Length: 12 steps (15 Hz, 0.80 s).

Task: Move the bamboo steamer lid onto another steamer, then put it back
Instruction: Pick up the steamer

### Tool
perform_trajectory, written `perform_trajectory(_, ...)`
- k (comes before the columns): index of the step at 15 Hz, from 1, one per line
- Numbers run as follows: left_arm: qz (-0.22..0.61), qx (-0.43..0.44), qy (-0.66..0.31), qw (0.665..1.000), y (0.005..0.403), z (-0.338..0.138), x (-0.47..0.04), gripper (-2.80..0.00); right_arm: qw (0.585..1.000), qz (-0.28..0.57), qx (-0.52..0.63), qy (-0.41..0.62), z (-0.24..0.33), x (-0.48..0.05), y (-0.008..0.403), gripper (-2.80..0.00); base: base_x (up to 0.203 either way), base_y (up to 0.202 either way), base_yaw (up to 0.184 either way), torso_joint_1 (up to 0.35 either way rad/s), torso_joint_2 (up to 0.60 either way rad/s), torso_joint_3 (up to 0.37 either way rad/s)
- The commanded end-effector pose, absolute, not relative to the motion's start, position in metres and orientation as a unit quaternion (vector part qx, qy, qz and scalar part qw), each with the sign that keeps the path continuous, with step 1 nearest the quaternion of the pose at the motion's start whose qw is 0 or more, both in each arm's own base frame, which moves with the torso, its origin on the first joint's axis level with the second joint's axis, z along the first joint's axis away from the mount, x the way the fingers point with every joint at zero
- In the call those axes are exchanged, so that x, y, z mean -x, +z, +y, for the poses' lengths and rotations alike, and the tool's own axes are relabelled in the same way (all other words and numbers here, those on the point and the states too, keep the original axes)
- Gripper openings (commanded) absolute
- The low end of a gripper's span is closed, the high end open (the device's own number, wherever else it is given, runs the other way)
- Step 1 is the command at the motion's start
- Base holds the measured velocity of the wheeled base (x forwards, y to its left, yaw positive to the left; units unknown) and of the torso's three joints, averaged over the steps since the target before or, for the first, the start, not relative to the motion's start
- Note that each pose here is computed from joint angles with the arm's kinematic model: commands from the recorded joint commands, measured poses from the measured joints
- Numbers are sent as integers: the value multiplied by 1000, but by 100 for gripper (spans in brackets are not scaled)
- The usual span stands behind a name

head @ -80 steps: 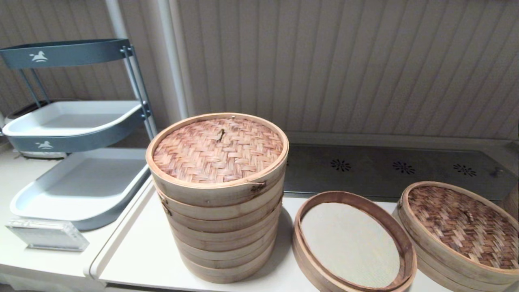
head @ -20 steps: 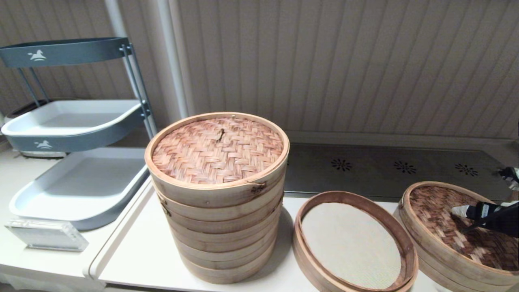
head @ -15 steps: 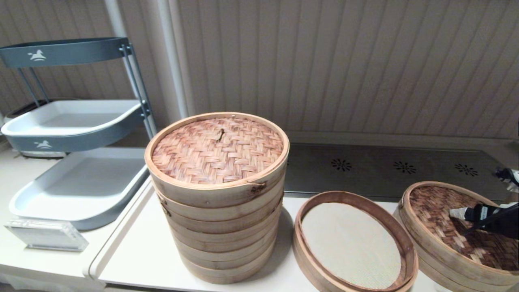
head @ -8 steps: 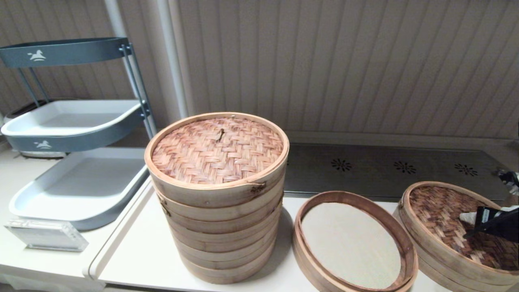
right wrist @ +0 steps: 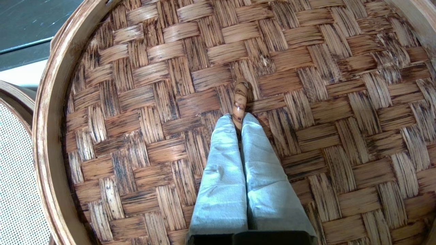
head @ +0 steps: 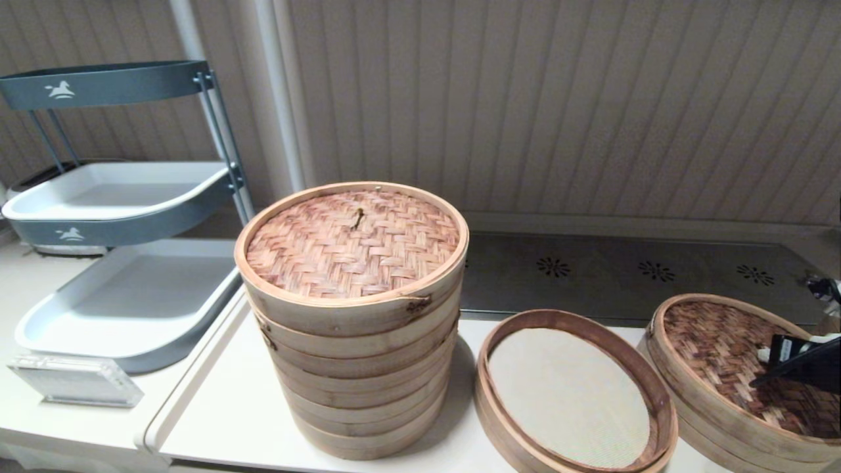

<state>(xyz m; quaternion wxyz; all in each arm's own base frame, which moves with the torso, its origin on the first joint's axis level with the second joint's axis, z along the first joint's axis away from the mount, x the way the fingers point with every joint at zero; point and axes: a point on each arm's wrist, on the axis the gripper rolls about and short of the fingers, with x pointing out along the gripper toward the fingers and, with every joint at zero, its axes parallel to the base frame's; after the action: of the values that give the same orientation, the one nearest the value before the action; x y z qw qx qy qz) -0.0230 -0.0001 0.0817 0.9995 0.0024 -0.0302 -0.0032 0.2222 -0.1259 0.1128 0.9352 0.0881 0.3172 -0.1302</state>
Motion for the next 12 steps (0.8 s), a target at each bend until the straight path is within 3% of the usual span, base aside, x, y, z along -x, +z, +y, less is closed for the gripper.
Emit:
perform_trajectory(1, -19, -2, -3, 1000, 75, 0, 21, -280, 938, 310, -86, -131, -125, -221, 117, -280, 0, 0, 0, 0, 0, 0)
perform_trajectory(12, -20, -2, -4, 1000, 75, 0, 21, -280, 951, 269, -69, -136, -121, -214, 140, -280, 0, 0, 0, 0, 0, 0)
